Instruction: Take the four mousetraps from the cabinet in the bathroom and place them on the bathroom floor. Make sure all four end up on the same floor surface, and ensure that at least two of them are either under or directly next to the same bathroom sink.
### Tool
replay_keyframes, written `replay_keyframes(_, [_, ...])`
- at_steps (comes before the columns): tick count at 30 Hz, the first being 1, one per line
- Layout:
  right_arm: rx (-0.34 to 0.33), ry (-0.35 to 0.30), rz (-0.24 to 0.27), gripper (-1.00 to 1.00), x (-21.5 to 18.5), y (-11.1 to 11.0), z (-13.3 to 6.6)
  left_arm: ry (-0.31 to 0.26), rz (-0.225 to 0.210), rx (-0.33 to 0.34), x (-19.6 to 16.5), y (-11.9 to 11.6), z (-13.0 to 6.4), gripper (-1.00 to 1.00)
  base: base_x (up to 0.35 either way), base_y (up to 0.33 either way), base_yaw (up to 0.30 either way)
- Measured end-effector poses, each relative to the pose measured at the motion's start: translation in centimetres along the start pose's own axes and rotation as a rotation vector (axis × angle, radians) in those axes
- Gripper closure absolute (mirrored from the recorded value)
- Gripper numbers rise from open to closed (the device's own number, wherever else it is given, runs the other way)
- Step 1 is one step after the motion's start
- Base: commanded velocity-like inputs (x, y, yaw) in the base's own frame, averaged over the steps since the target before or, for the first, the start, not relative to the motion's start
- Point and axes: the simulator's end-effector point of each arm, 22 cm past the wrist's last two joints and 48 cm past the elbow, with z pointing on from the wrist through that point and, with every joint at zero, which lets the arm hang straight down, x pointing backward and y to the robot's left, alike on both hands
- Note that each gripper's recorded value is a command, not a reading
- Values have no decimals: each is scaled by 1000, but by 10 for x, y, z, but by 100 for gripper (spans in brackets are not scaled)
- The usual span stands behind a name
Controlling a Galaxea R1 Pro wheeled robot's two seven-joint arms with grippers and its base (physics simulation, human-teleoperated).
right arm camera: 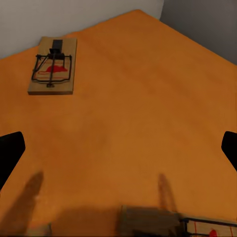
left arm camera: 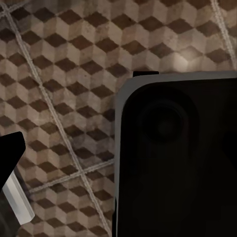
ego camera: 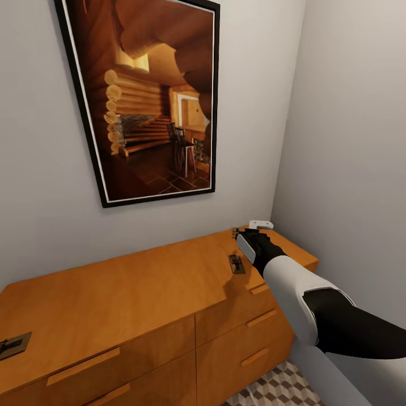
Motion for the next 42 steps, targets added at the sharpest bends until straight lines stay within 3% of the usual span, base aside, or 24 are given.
replay_keyframes(15, [-1, 0, 1, -100, 0, 0, 0, 22, 0, -4, 8, 1, -1, -100, 184, 25, 0])
replay_keyframes(28, [0, 0, 0, -100, 0, 0, 0, 209, 11, 26, 63, -20, -13, -100, 16, 3, 0])
replay_keyframes(42, [0, 1, 0, -100, 0, 0, 0, 241, 13, 33, 78, -26, -19, -100, 0, 0, 0])
